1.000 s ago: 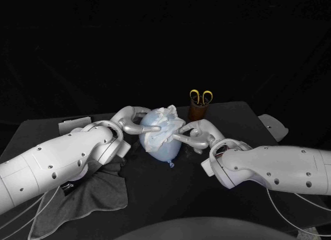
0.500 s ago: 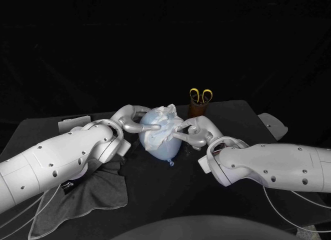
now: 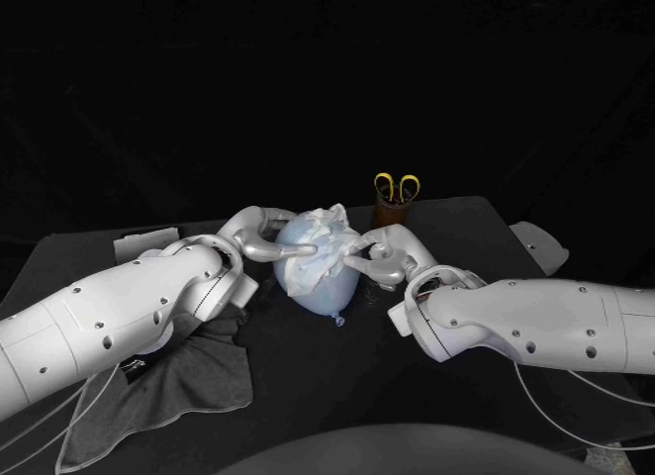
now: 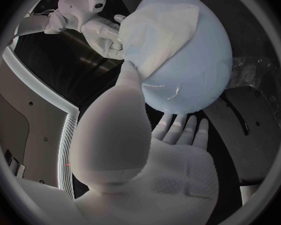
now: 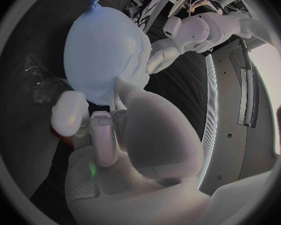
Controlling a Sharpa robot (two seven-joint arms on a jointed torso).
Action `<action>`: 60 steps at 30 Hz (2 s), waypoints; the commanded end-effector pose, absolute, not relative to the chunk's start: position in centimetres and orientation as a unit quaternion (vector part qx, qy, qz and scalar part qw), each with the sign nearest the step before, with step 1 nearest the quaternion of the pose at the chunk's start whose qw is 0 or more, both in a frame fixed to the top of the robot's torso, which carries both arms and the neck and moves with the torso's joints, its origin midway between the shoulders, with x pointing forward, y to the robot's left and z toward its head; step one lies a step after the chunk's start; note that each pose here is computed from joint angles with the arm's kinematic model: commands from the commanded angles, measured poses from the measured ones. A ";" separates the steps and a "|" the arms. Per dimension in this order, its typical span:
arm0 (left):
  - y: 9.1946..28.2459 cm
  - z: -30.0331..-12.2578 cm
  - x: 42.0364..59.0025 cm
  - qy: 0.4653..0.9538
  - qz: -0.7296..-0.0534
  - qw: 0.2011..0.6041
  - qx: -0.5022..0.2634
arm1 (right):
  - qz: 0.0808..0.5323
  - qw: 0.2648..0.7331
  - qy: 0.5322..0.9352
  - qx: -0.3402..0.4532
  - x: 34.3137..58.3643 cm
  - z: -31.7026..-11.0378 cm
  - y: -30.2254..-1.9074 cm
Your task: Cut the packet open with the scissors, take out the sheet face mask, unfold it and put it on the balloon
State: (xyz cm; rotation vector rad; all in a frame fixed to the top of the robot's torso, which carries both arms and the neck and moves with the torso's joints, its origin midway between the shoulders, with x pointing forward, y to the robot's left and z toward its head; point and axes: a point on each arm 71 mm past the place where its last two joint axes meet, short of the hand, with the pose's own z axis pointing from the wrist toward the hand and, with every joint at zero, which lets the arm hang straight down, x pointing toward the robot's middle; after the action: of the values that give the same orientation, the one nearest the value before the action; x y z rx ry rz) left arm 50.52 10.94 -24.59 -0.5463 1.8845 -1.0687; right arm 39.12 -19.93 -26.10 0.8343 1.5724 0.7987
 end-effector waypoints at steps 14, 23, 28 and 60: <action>10.6 -24.7 50.3 0.764 -0.434 0.426 -0.215 | 0.364 0.574 0.654 0.333 39.1 -25.5 -19.4; 10.7 -24.7 50.3 0.765 -0.433 0.425 -0.215 | 0.371 0.566 0.654 0.338 38.6 -25.2 -19.3; 10.7 -24.8 50.4 0.765 -0.433 0.426 -0.216 | 0.362 0.558 0.659 0.351 38.7 -25.5 -19.5; 10.7 -24.8 50.3 0.764 -0.435 0.423 -0.219 | 0.348 0.558 0.673 0.338 38.9 -25.8 -19.5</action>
State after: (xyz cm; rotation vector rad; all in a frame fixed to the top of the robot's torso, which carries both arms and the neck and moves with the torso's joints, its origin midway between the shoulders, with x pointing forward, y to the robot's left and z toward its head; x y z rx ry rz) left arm 50.55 11.06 -24.69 -0.5549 1.8925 -1.0700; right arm 38.95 -19.72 -25.85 0.8349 1.5901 0.8144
